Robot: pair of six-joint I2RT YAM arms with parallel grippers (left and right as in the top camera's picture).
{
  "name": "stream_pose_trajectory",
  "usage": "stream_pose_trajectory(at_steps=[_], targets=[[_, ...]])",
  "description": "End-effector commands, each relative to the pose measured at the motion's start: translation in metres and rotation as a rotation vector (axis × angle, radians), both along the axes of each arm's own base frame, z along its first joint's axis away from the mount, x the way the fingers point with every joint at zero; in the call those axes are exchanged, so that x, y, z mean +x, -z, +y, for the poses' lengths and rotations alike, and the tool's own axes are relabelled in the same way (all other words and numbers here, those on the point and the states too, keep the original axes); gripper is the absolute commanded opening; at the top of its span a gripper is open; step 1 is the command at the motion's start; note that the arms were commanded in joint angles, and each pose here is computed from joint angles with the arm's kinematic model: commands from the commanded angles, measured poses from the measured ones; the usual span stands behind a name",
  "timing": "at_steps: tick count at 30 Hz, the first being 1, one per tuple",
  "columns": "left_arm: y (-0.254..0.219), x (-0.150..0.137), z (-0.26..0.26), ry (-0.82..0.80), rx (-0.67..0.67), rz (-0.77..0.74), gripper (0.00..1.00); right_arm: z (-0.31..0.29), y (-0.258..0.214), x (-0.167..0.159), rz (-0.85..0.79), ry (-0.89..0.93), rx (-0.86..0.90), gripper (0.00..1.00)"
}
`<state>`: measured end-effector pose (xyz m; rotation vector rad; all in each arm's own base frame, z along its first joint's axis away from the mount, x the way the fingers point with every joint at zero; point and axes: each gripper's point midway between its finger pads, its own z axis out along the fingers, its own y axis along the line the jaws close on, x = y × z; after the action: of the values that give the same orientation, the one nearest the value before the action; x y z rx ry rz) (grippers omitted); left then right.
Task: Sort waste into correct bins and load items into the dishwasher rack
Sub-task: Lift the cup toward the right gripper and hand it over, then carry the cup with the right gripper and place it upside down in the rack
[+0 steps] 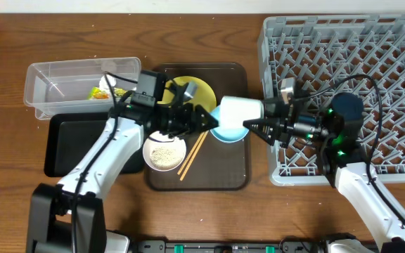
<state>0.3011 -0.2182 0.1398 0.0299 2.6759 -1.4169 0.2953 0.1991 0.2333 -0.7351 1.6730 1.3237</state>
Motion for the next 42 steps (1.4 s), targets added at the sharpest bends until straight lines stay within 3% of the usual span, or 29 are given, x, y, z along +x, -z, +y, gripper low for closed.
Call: stream_pose_trajectory(at_steps=[1,12,21,26,32,42], targets=[[-0.005,0.016,0.041,-0.101,0.206,-0.16,0.53,-0.016,-0.006,0.026,0.002,0.151,-0.005,0.01],[-0.037,-0.001,0.111,-0.298,0.374,-0.204,0.58,-0.049,-0.031,0.069,0.053,0.357,-0.081,0.01],[-0.031,-0.007,0.126,-0.331,0.43,-0.168,0.58,-0.117,-0.026,0.09,0.2,0.716,-0.478,0.01],[-0.03,-0.007,0.128,-0.338,0.444,-0.17,0.58,-0.164,-0.048,0.096,0.161,0.939,-0.662,0.01],[-0.03,-0.007,0.128,-0.338,0.444,-0.169,0.58,-0.214,-0.072,0.118,0.065,1.221,-0.762,0.01],[-0.03,-0.007,0.128,-0.338,0.444,-0.169,0.58,-0.259,-0.008,0.126,0.292,1.311,-0.871,0.01]])
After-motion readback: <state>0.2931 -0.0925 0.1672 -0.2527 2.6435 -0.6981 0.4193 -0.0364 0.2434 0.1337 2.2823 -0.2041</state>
